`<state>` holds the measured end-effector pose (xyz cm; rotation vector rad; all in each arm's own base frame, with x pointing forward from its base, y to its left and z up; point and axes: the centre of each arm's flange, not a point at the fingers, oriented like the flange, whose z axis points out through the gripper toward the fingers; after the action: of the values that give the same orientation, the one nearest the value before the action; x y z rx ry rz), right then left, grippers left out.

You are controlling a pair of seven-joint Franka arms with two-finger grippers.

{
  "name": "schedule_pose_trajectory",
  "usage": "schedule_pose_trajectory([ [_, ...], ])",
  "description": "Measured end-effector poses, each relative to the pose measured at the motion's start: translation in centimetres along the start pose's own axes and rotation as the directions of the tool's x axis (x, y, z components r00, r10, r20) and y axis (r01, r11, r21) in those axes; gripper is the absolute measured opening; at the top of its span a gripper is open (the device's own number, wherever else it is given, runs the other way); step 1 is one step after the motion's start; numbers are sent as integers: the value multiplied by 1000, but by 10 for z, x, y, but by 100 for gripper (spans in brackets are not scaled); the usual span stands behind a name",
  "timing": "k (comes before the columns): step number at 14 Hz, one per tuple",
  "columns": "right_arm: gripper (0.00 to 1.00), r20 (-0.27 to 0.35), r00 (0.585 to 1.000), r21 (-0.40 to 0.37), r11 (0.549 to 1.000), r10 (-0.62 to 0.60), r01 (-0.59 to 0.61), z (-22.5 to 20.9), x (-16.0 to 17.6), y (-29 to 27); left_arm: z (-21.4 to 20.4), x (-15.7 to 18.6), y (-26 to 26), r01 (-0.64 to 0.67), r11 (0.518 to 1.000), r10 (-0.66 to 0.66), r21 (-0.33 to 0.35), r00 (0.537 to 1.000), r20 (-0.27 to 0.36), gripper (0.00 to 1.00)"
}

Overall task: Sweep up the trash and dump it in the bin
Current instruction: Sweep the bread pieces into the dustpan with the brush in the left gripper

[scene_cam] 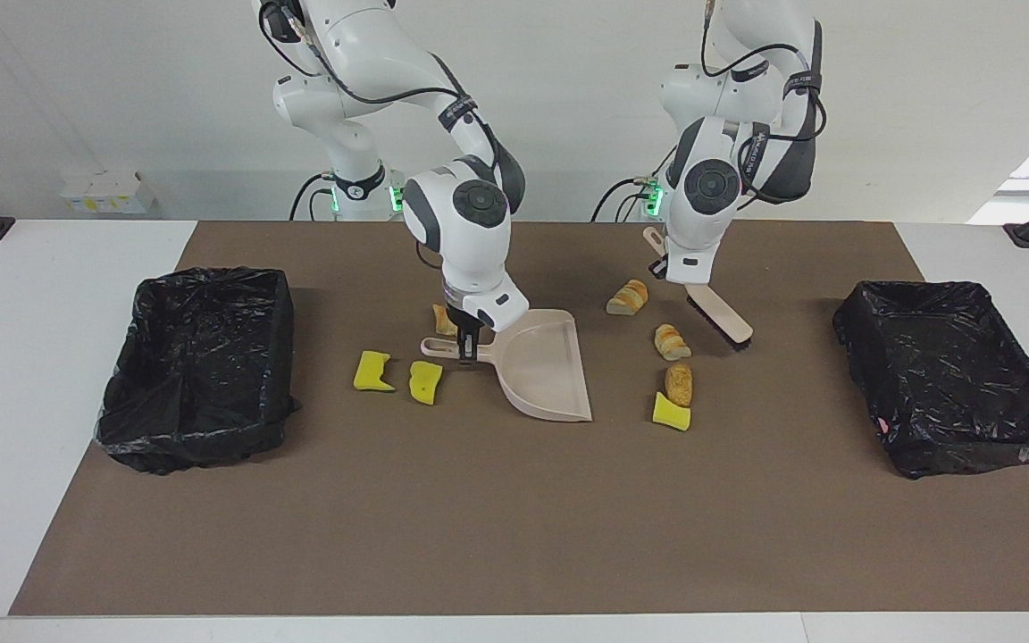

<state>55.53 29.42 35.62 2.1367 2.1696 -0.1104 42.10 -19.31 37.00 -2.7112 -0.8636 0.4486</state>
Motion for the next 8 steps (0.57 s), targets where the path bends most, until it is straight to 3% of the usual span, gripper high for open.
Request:
schedule_pose_trajectory([
  [4, 33, 0, 1000, 1, 1000, 6, -6, 0, 0, 0, -1, -3, 13, 108, 984, -96, -143, 992, 86, 26],
  [8, 33, 1, 1000, 2, 1000, 9, -9, 1, 0, -1, -19, 11, 40, 139, 963, -117, -229, 987, 107, 26],
])
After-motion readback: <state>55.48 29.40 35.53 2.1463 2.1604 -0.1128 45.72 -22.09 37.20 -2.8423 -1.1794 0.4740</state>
